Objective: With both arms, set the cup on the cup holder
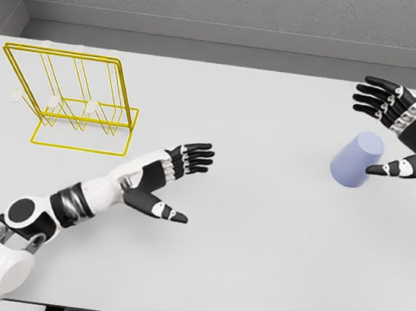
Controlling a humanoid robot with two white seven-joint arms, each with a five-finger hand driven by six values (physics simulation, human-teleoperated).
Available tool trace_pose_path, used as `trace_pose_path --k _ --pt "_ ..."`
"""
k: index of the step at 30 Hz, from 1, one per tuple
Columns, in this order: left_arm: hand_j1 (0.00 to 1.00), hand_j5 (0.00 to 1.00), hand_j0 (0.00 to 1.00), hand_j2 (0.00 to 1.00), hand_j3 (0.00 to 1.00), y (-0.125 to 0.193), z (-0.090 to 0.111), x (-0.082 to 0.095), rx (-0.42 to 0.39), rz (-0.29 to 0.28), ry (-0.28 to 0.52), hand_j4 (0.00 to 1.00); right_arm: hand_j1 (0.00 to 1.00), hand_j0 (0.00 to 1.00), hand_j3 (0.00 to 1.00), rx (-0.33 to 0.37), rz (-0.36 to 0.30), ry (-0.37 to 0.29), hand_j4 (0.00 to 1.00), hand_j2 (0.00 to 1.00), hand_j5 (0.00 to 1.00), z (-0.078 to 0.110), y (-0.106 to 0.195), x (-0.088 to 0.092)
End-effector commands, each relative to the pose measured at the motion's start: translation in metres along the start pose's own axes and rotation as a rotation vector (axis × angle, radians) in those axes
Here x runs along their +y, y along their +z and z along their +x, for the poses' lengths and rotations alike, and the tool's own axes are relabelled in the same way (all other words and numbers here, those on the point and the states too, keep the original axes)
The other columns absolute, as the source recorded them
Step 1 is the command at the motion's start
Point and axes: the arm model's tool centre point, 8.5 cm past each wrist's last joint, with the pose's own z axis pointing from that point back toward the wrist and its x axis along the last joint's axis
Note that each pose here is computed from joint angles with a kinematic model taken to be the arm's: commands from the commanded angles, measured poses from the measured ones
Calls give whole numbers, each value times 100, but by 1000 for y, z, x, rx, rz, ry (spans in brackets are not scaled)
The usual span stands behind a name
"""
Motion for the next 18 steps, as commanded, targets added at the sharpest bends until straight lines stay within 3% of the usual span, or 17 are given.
trace_pose_path --k 1,9,12,18 --pt "100 100 100 100 100 -4 -2 -3 5 -5 -29 100 100 100 100 -5 0 -3 100 100 100 1 0 0" --pt "100 100 100 100 100 -8 -14 19 36 46 -3 100 100 100 100 48 -96 7 100 100 100 -9 22 -28" --pt "100 100 100 100 100 -11 -15 18 30 46 4 100 100 100 100 58 -134 -4 100 100 100 -17 29 -35" --pt "100 100 100 100 100 -11 -15 18 28 45 4 100 100 100 100 92 -222 -71 100 100 100 -53 43 -44"
